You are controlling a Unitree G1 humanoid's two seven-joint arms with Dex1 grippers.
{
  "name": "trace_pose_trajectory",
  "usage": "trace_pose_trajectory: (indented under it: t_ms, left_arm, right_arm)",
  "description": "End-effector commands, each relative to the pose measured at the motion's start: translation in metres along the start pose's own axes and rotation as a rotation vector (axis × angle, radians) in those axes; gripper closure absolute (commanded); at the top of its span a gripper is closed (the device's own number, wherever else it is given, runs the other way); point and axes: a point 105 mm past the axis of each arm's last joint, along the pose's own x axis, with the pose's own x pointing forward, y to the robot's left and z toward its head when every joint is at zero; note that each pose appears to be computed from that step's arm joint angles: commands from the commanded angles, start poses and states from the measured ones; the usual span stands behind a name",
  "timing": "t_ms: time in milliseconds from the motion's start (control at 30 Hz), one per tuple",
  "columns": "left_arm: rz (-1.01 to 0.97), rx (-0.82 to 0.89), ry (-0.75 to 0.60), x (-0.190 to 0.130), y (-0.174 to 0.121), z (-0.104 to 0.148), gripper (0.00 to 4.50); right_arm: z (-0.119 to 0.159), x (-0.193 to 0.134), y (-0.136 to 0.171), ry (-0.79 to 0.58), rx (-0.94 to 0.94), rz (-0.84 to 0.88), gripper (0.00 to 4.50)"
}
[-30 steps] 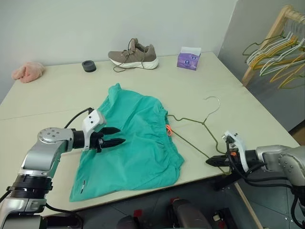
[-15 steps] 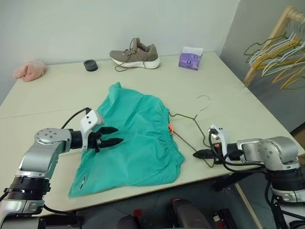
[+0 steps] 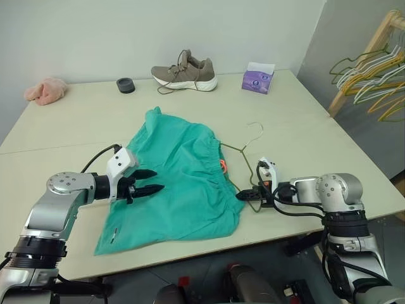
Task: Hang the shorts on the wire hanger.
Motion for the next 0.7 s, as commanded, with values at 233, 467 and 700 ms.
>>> trace_pose_trajectory:
  t_ms: [233,467,700]
  left_arm:
    - [0.07,0.063,-0.069,-0.005,0.012,0.02,1.89]
    - [0.072,0.07,-0.069,-0.005,0.012,0.02,1.89]
    - [0.085,0.067,-0.08,-0.005,0.012,0.021,1.89]
  right_arm:
    - [0.004,0.026,0.017,-0.042,0.225,0.055,4.5]
    - [0.031,0.041,0.02,-0.159,0.367,-0.002,4.5]
    - [0.057,0.037,0.035,-0.316,0.287,0.072,4.5]
